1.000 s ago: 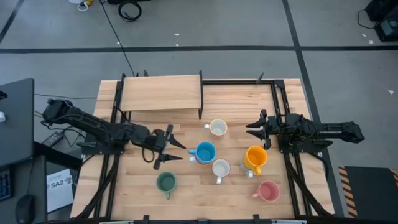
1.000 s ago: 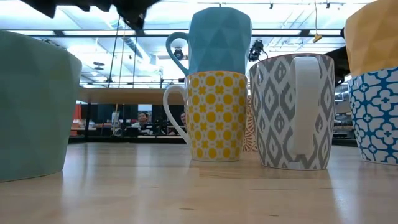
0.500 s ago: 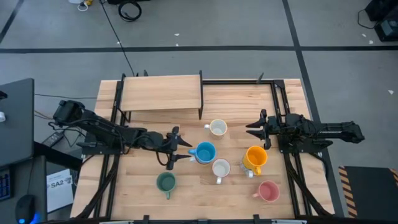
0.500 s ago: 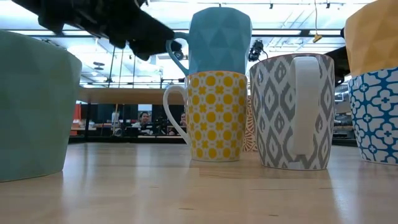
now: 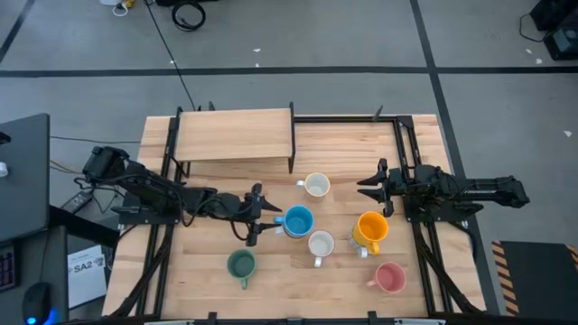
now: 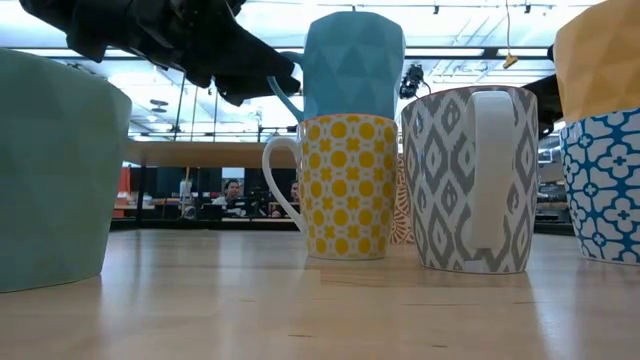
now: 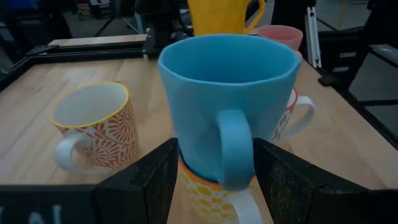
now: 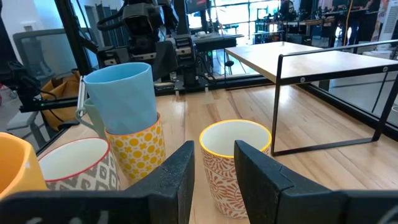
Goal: Place coffee mugs
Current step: Put the blue mug on the shelf
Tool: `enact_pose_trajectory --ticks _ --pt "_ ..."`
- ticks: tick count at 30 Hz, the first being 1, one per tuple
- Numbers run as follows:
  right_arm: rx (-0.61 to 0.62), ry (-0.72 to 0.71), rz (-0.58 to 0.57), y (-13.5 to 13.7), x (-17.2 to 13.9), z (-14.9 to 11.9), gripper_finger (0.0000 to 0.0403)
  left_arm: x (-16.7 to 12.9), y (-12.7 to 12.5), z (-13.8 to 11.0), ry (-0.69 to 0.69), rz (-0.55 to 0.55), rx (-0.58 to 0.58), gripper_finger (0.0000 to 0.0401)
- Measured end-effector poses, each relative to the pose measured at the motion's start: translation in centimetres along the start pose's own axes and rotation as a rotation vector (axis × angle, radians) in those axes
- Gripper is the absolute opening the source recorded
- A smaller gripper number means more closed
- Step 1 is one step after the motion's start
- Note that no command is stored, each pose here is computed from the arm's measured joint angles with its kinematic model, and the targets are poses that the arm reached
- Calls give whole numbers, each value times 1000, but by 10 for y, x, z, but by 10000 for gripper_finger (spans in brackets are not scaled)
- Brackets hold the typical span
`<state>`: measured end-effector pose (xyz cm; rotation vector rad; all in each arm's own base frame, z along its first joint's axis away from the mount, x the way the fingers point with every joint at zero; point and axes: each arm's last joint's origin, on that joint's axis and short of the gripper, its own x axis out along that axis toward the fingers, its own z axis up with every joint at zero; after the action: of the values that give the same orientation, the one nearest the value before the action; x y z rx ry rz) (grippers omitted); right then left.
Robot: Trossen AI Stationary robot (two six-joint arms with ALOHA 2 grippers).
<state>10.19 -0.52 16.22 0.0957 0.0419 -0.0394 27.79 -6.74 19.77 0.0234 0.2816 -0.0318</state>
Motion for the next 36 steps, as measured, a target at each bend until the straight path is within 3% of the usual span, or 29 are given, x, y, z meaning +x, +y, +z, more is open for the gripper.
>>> enact_pose_trajectory --ticks 24,36 --pt "0 0 0 0 0 0 119 0 0 1 -11 -3 3 65" --pt "0 0 0 0 0 0 119 0 0 2 -23 -2 2 59"
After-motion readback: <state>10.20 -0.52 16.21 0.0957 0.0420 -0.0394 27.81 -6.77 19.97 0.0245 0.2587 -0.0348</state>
